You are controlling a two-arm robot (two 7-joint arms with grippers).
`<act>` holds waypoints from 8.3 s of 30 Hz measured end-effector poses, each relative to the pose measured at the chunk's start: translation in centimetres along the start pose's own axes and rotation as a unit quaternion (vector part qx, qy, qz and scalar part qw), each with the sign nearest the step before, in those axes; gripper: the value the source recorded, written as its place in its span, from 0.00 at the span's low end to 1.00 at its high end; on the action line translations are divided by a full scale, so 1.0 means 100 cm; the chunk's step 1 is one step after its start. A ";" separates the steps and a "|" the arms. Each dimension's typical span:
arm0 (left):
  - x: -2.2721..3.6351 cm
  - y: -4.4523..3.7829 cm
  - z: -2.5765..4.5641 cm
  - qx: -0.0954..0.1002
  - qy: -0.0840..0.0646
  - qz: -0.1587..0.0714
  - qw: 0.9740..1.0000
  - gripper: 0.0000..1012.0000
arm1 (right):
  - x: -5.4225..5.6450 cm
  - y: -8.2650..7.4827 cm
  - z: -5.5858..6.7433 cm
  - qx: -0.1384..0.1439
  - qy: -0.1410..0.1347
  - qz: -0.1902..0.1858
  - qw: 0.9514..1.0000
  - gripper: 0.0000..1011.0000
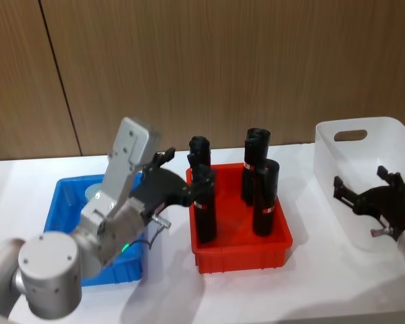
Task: Pick the cotton swabs from the blue box and place them into the white box.
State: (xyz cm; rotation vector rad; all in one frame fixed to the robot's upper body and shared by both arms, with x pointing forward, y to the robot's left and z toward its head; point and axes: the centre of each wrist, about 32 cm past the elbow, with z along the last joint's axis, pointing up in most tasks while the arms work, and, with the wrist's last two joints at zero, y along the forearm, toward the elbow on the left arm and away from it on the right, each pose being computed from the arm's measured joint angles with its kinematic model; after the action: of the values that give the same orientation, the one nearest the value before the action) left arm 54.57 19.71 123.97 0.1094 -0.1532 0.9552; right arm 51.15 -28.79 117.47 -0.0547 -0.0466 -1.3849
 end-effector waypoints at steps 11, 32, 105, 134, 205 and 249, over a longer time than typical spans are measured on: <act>-0.0194 0.0240 -0.0183 -0.019 -0.023 0.052 0.998 0.99 | -0.029 -0.026 0.007 0.019 0.002 0.036 0.999 0.99; -0.0359 0.0438 -0.0305 -0.038 -0.036 0.089 0.995 0.99 | -0.062 -0.058 0.017 0.040 0.013 0.076 0.996 0.99; -0.0357 0.0438 -0.0306 -0.037 -0.035 0.090 0.995 0.99 | -0.017 0.074 -0.019 0.024 0.041 0.189 0.981 0.99; -0.0357 0.0438 -0.0306 -0.037 -0.036 0.090 0.995 0.99 | -0.015 0.109 -0.028 0.018 0.051 0.215 0.975 0.99; -0.0357 0.0438 -0.0306 -0.037 -0.035 0.090 0.995 0.99 | -0.003 0.065 0.066 0.107 0.011 0.145 0.984 0.51; -0.0357 0.0438 -0.0305 -0.037 -0.036 0.090 0.995 0.99 | 0.054 0.071 0.067 0.065 -0.054 -0.047 0.995 0.75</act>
State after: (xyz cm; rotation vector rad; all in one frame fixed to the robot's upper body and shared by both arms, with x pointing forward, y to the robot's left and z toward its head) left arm 49.20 19.84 120.44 0.0611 -0.2677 1.1236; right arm 59.15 -32.28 124.40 -0.0185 -0.2310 -1.4694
